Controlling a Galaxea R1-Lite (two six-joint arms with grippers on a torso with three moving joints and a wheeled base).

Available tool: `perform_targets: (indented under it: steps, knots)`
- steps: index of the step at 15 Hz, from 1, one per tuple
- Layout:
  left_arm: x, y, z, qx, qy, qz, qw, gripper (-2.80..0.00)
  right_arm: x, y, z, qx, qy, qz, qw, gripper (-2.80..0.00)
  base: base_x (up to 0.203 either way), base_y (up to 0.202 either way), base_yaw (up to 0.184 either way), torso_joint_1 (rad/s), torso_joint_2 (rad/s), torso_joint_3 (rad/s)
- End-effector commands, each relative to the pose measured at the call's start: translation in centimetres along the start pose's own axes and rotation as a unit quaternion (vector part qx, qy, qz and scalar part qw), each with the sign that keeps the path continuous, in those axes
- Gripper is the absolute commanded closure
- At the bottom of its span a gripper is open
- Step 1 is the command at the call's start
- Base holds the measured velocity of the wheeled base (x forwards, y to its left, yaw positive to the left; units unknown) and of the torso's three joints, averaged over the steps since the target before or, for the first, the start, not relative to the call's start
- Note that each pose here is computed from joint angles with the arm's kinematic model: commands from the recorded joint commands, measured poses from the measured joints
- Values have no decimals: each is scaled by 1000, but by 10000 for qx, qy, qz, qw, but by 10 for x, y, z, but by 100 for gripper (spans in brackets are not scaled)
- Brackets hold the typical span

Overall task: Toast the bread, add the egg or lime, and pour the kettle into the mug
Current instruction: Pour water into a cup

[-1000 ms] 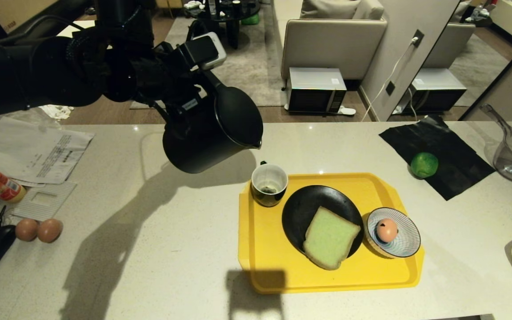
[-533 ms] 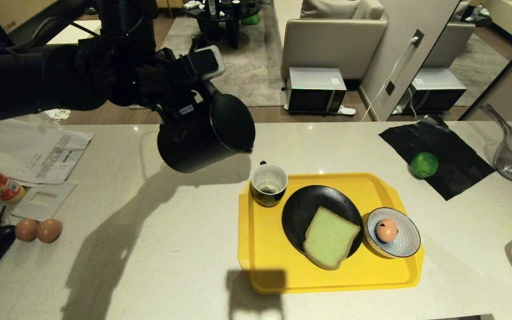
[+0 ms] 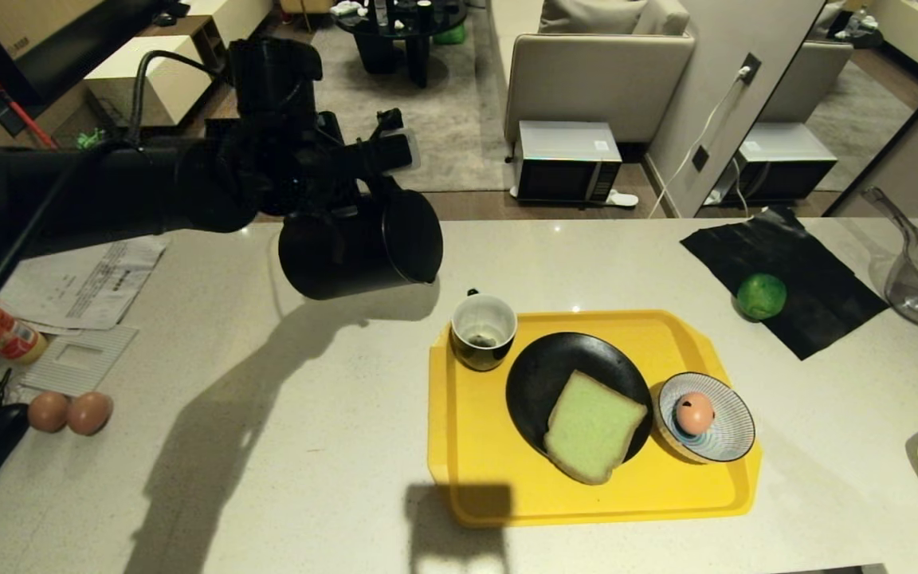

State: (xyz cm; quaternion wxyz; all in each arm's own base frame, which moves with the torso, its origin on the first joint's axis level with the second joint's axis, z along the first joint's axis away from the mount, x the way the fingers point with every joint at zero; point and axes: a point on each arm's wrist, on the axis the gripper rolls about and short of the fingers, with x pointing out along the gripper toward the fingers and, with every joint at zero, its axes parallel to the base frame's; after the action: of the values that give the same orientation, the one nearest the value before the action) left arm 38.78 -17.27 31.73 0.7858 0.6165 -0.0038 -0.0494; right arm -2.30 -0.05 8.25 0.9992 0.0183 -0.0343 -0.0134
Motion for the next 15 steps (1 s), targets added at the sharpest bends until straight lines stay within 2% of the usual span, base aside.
perform_targets:
  steps: [1, 3, 6, 15]
  knots:
    - [9, -15, 10, 32, -97, -21, 9999, 0, 2, 0, -7, -4, 133, -10, 9999, 0, 0, 0, 0, 0, 0, 0]
    - [11, -21, 18, 19, -184, -24, 9998, 0, 2, 0, -7, -4, 133, -10, 9999, 0, 0, 0, 0, 0, 0, 0]
    - [13, -27, 34, -331, -437, 310, 9980, 0, 2, 0, -7, -7, 133, -10, 9999, 0, 0, 0, 0, 0, 0, 0]
    - [4, -28, 49, -371, -415, 351, 9978, 0, 2, 0, -7, -7, 133, -10, 9999, 0, 0, 0, 0, 0, 0, 0]
